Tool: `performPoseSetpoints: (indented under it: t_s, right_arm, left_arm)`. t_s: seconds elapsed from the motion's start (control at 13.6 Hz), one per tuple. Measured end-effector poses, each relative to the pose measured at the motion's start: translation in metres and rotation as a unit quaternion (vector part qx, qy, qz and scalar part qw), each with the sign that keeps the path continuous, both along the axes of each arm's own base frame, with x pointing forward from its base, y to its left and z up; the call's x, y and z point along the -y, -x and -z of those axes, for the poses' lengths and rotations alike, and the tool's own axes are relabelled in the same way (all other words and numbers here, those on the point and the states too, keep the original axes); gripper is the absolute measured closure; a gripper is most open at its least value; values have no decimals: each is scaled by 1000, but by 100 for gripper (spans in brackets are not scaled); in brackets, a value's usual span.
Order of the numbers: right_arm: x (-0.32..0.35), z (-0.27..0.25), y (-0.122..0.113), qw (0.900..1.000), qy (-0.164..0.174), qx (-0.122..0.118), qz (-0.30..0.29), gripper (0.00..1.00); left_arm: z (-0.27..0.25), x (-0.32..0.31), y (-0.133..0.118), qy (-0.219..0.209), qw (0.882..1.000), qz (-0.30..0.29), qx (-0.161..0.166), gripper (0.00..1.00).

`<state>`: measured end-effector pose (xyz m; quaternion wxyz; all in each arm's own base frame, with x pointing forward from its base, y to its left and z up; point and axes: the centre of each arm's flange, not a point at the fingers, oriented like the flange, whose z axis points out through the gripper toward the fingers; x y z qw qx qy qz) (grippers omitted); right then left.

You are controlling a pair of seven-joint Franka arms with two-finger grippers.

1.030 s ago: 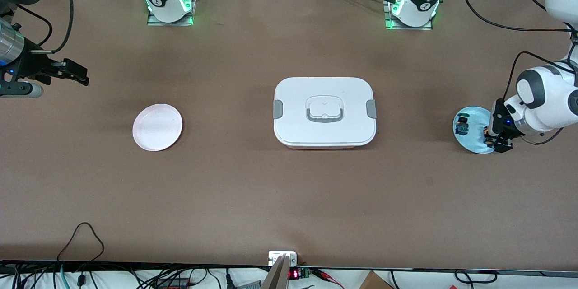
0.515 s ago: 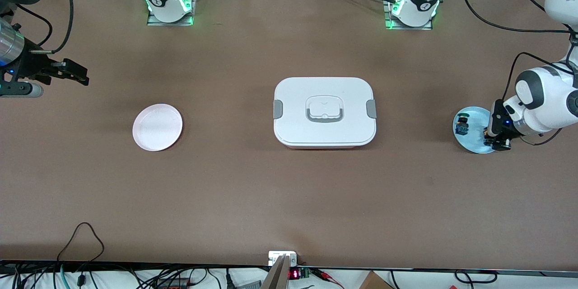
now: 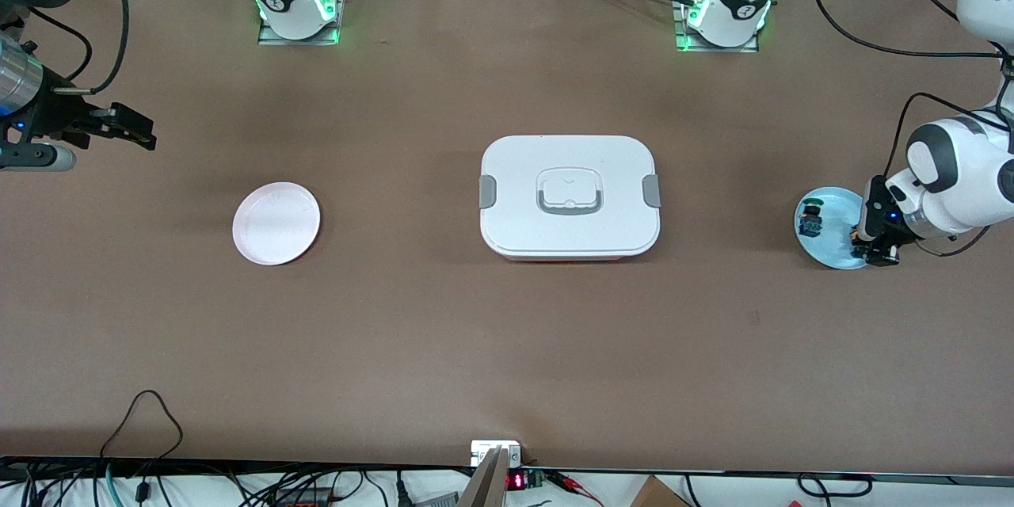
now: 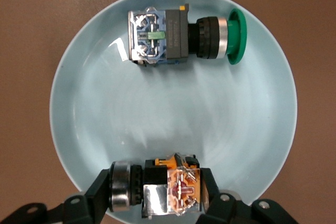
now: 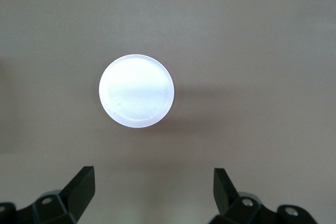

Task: Transfer orange switch to right arm and place
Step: 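Lift the orange switch with the left gripper while the right gripper approaches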

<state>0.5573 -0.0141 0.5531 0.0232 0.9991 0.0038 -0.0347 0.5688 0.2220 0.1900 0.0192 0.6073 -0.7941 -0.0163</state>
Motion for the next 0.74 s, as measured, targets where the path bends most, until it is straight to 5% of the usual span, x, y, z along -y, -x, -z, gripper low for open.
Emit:
performPoseSetpoints:
  t_s: [0.22, 0.44, 0.74]
  right_arm:
    - [0, 1, 0, 1000, 0, -1, 0, 0]
    - [0, 1, 0, 1000, 0, -1, 0, 0]
    - [0, 1, -1, 1000, 0, -1, 0, 0]
  left_arm:
    - [-18, 4, -10, 17, 999, -1, -41, 29]
    - [-75, 10, -28, 73, 992, -24, -100, 29]
    - [-144, 36, -44, 182, 974, -39, -132, 29]
